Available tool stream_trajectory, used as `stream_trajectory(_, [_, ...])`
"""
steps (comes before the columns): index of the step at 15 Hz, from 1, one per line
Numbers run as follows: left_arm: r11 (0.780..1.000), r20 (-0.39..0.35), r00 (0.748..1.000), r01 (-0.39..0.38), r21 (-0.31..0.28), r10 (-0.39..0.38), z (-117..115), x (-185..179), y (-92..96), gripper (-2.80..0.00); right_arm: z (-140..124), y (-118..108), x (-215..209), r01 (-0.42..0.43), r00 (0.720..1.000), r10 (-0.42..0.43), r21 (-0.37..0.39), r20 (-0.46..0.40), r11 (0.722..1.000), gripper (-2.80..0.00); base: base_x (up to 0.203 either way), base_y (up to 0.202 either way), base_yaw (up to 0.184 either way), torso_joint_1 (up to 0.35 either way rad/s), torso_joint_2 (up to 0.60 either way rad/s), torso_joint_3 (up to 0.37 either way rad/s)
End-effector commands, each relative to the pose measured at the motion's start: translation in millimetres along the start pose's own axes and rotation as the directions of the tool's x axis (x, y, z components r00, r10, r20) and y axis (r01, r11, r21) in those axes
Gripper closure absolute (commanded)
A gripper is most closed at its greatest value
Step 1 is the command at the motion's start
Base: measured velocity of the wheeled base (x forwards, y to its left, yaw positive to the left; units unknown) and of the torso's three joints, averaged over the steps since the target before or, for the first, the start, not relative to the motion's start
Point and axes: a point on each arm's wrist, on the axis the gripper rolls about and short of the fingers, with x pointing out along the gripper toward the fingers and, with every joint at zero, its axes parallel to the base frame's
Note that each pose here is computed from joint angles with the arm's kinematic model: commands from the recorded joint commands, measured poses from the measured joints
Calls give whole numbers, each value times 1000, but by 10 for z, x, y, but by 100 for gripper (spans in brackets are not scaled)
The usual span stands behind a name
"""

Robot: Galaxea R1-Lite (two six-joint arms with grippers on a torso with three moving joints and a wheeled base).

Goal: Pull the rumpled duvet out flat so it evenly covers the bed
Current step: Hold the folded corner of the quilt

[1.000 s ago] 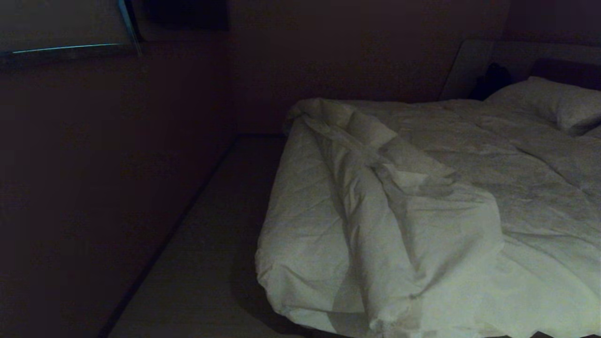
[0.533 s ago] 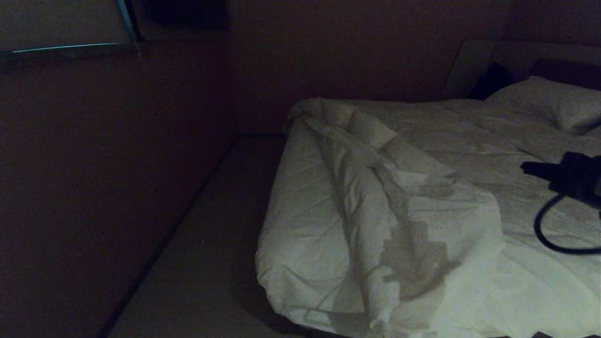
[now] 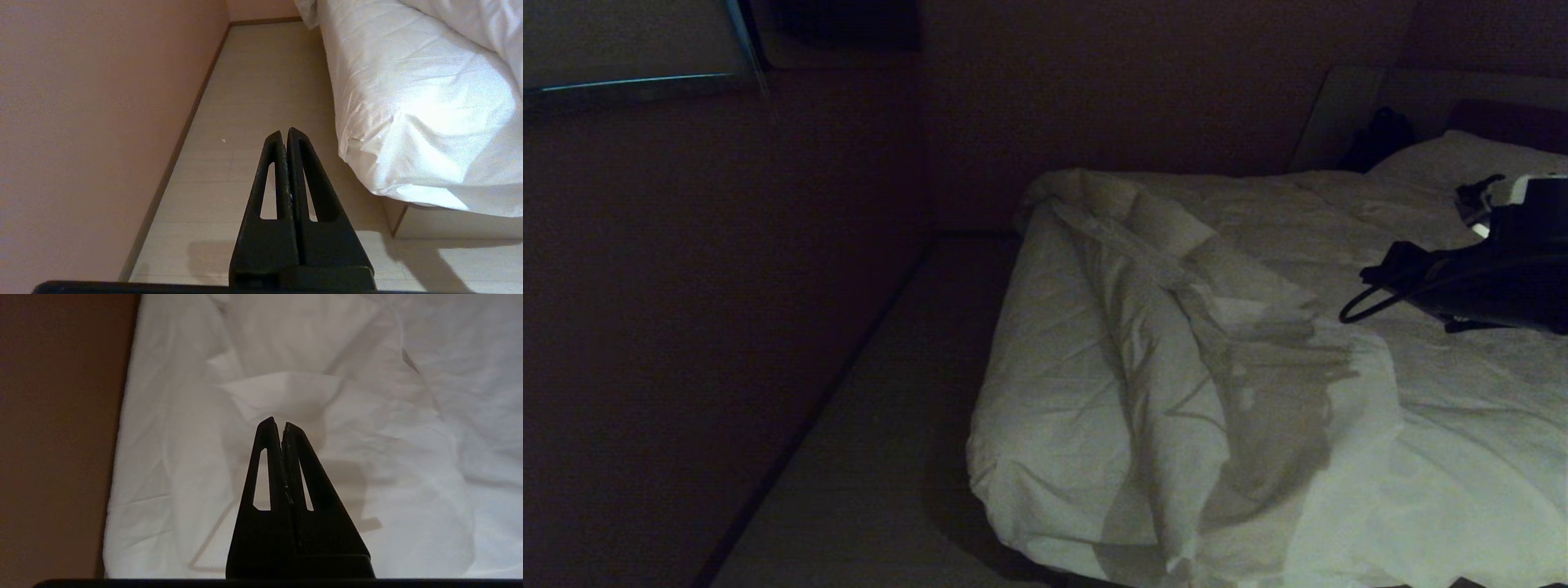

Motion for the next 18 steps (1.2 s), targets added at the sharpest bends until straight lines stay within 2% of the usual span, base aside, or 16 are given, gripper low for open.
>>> stream_trajectory(1, [1000,0,1000,0,1,0,0,0,0,0,-140,-146,266,32,998,-31,14,-58,999,0,0,0,0,0,0,0])
stream_trajectory(6, [1000,1,1000,0,1,0,1,0,0,0,-383,-354,617,63,992,-60,27,-113,998,0,0,0,0,0,0,0])
stream_trajectory(10, [1000,0,1000,0,1,0,0,0,0,0,-378,-487,678,79,991,-73,44,-113,996,0,0,0,0,0,0,0])
stream_trajectory(11, [1000,0,1000,0,1,0,0,0,0,0,-378,-487,678,79,991,-73,44,-113,996,-280,0,0,0,0,0,0])
stream_trajectory(13, [1000,0,1000,0,1,0,0,0,0,0,-339,-655,707,76,990,-67,77,-121,994,-280,0,0,0,0,0,0])
stream_trajectory(16, [1000,1,1000,0,1,0,1,0,0,0,-312,-665,684,78,991,-69,79,-114,994,-280,0,0,0,0,0,0])
stream_trajectory(18, [1000,0,1000,0,1,0,0,0,0,0,-141,-651,515,77,995,-72,78,-62,994,-280,0,0,0,0,0,0])
